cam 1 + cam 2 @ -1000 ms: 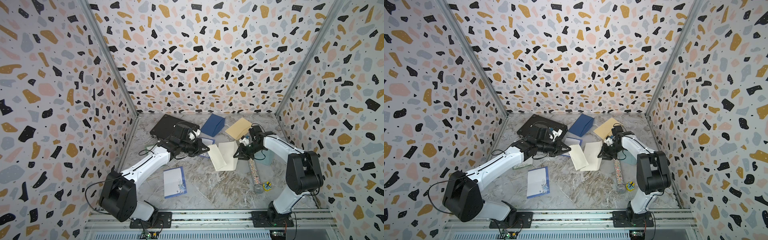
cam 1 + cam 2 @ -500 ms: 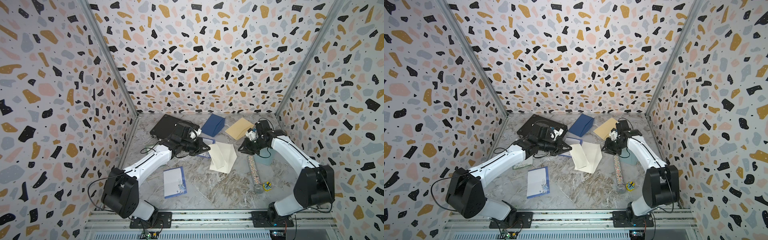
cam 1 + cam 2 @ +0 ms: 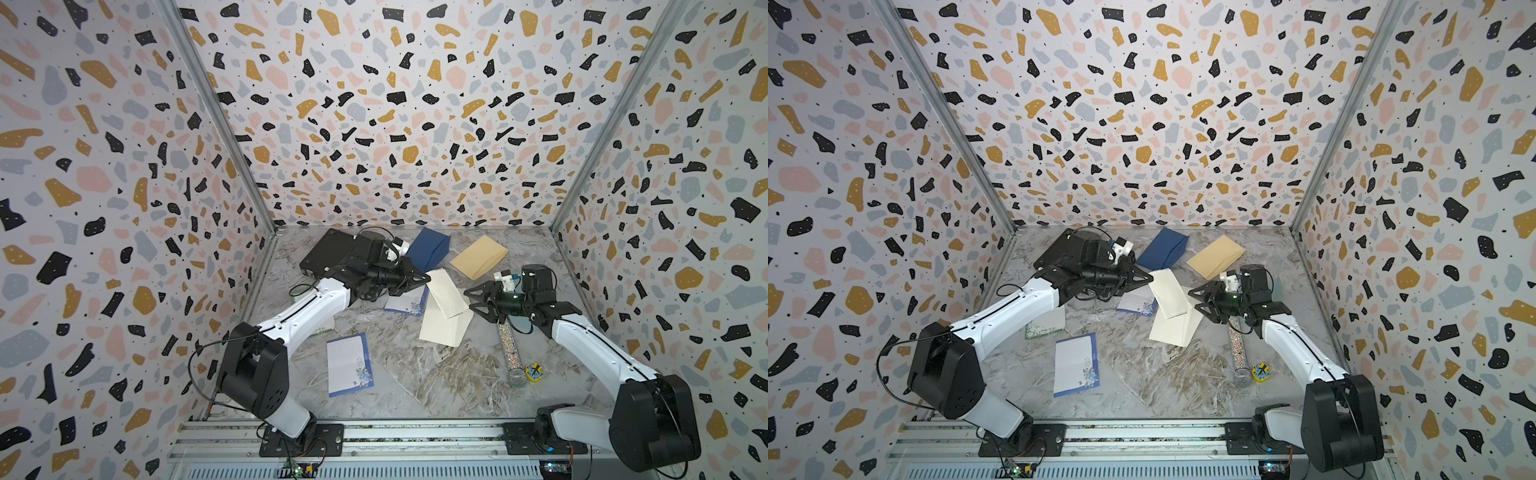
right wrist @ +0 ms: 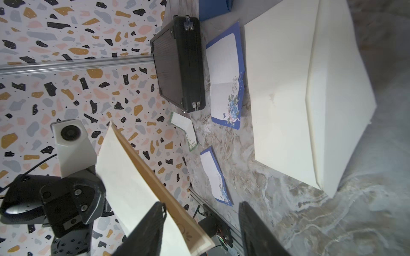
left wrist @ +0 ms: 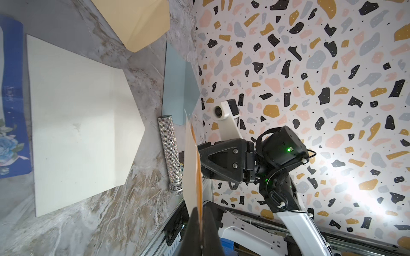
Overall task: Take the letter paper out of the envelope
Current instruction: Unfold the letter paper.
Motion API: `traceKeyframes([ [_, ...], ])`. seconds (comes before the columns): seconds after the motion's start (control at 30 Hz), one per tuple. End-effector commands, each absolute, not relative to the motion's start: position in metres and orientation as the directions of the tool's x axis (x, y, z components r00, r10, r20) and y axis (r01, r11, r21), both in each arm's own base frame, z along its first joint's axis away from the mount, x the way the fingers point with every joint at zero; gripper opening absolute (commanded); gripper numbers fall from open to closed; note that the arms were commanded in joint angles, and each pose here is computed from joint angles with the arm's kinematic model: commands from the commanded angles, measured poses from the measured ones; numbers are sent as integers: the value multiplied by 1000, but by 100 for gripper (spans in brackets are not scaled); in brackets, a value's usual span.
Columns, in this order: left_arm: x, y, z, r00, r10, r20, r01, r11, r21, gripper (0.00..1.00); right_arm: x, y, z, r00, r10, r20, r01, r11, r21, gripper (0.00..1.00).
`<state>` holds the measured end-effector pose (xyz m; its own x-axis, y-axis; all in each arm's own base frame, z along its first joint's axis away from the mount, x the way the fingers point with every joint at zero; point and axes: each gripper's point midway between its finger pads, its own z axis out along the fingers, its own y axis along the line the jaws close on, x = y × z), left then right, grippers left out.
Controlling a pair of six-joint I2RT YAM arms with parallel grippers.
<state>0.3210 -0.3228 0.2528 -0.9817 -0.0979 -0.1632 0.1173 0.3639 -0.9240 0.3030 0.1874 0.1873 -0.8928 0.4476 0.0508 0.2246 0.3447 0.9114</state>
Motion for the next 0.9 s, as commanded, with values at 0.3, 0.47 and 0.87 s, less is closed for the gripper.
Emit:
traceKeyframes([
  [0.3, 333, -333, 271, -975, -113, -192, 151, 297, -943, 0, 303, 196, 236, -881, 459, 114, 174, 92, 980, 52],
  [0.47, 334, -335, 274, -975, -120, -185, 145, 278, -950, 0, 297, 192, 233, -873, 475, 110, 183, 109, 977, 50],
  [0.87, 330, -333, 267, -978, -116, -171, 132, 286, -949, 0, 298, 181, 235, -837, 545, 41, 147, 152, 977, 51],
])
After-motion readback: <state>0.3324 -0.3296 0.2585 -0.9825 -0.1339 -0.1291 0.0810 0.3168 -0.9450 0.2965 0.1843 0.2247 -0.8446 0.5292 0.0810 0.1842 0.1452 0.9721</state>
